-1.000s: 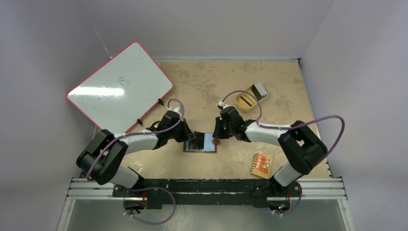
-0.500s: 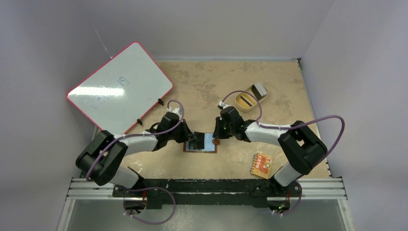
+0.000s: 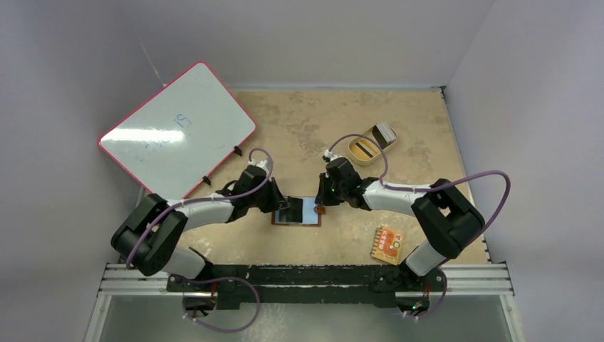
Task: Put the credit cards into the card holder
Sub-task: Insert the credit card into the card holder.
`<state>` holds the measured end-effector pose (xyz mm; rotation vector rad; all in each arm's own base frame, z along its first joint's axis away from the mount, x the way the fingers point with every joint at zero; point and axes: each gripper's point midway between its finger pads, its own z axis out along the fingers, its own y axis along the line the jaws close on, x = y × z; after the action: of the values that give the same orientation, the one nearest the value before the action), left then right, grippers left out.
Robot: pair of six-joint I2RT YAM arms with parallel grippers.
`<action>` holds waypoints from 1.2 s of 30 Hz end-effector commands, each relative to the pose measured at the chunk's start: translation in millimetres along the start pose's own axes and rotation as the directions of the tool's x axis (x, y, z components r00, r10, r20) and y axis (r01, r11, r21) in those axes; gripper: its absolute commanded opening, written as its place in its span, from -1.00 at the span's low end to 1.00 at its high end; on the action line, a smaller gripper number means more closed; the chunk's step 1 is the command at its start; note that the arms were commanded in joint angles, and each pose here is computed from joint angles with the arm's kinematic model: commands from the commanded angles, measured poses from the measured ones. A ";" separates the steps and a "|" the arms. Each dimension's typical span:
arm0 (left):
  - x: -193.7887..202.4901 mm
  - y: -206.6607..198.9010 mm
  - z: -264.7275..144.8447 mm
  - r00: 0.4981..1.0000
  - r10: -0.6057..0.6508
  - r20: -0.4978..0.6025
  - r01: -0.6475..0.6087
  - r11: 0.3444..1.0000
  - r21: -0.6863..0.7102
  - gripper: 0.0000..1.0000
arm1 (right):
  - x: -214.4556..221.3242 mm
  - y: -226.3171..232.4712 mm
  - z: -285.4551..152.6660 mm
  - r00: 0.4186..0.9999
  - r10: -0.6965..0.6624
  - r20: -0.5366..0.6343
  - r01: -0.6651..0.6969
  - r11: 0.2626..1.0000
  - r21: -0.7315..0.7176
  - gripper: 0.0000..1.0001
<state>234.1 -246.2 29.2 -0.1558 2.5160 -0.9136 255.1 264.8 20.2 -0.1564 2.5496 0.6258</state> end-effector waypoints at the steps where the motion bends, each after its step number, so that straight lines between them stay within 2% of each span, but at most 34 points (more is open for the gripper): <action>1: 8.2 -0.6 -2.8 0.998 0.030 -0.053 -0.031 0.999 -0.020 -1.00 | 10.6 -2.6 -0.4 1.000 0.009 -0.030 -0.008 1.000 0.003 -0.69; 10: 9.5 -3.7 7.0 0.998 0.003 -0.065 -0.002 1.000 0.004 -1.00 | 10.7 -3.6 -0.6 1.000 0.009 -0.028 -0.009 1.000 0.008 -0.60; 15: 4.2 -9.1 12.2 0.999 -0.031 -0.043 0.032 0.999 0.023 -1.00 | 9.4 -2.3 -1.0 1.000 0.012 -0.026 -0.012 1.000 0.005 -0.57; 29: -8.1 5.7 7.9 0.995 -0.081 0.065 0.084 0.996 -0.044 -1.00 | 17.2 -7.8 -4.8 0.998 0.051 -0.019 -0.051 0.999 0.013 -0.59; 36: -3.5 -2.4 8.1 0.992 -0.108 0.072 0.108 0.994 0.012 -1.00 | 19.1 -7.4 -6.2 0.998 0.068 -0.015 -0.068 0.998 0.004 -0.59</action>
<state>239.2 -254.6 27.9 -0.2779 2.4986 -0.9561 252.0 265.5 21.0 -0.0963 2.5282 0.6742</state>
